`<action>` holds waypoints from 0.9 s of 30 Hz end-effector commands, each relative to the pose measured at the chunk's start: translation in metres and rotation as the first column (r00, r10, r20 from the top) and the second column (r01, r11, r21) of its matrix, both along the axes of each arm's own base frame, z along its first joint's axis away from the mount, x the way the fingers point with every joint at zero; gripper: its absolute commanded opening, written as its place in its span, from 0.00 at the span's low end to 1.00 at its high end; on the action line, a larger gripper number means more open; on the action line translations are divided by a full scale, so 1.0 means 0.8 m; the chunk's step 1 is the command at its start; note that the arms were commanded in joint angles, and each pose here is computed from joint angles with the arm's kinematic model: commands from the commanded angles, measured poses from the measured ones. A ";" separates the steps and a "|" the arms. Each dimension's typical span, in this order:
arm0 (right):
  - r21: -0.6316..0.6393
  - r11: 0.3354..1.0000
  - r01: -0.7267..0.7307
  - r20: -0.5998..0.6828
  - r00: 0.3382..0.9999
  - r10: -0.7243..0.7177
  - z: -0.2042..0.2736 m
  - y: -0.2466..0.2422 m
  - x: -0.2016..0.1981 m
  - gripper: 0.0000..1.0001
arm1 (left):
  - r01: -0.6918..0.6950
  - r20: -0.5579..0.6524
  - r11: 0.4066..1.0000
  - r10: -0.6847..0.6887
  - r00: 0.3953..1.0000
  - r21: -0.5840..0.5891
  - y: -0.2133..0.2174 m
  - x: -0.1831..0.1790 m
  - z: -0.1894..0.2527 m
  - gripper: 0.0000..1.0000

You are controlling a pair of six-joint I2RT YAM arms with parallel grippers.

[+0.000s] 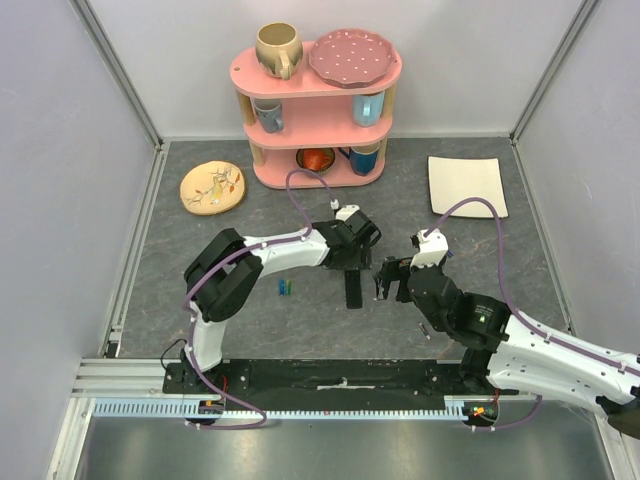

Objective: Load the batteries into the remote control

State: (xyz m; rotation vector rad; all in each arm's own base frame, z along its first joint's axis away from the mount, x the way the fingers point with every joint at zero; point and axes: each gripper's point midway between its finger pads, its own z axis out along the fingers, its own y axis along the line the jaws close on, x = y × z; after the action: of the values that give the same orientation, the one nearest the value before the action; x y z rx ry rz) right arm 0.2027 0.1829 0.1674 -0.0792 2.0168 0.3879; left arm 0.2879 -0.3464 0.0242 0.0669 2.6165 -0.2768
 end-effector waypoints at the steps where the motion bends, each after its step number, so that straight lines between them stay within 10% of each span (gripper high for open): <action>1: 0.014 1.000 0.024 0.029 0.999 -0.024 0.011 -0.006 0.003 0.98 | -0.030 -0.004 0.997 0.031 1.000 0.064 0.004 0.001 -0.011 0.79; 23: -0.005 0.998 0.058 0.049 0.997 -0.058 0.022 -0.023 0.003 0.98 | -0.008 -0.070 0.967 0.026 0.997 0.256 0.028 -0.026 -0.056 0.58; 27: -0.005 0.998 0.056 0.047 0.997 -0.056 0.023 -0.022 0.003 0.98 | -0.006 -0.074 0.967 0.025 0.997 0.253 0.029 -0.029 -0.056 0.31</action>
State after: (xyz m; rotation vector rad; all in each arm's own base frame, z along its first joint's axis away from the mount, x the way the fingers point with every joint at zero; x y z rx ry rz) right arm 0.2018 0.1677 0.1695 -0.0657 2.0062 0.3368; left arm 0.2881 -0.3405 0.0155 0.1136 2.6075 -0.0459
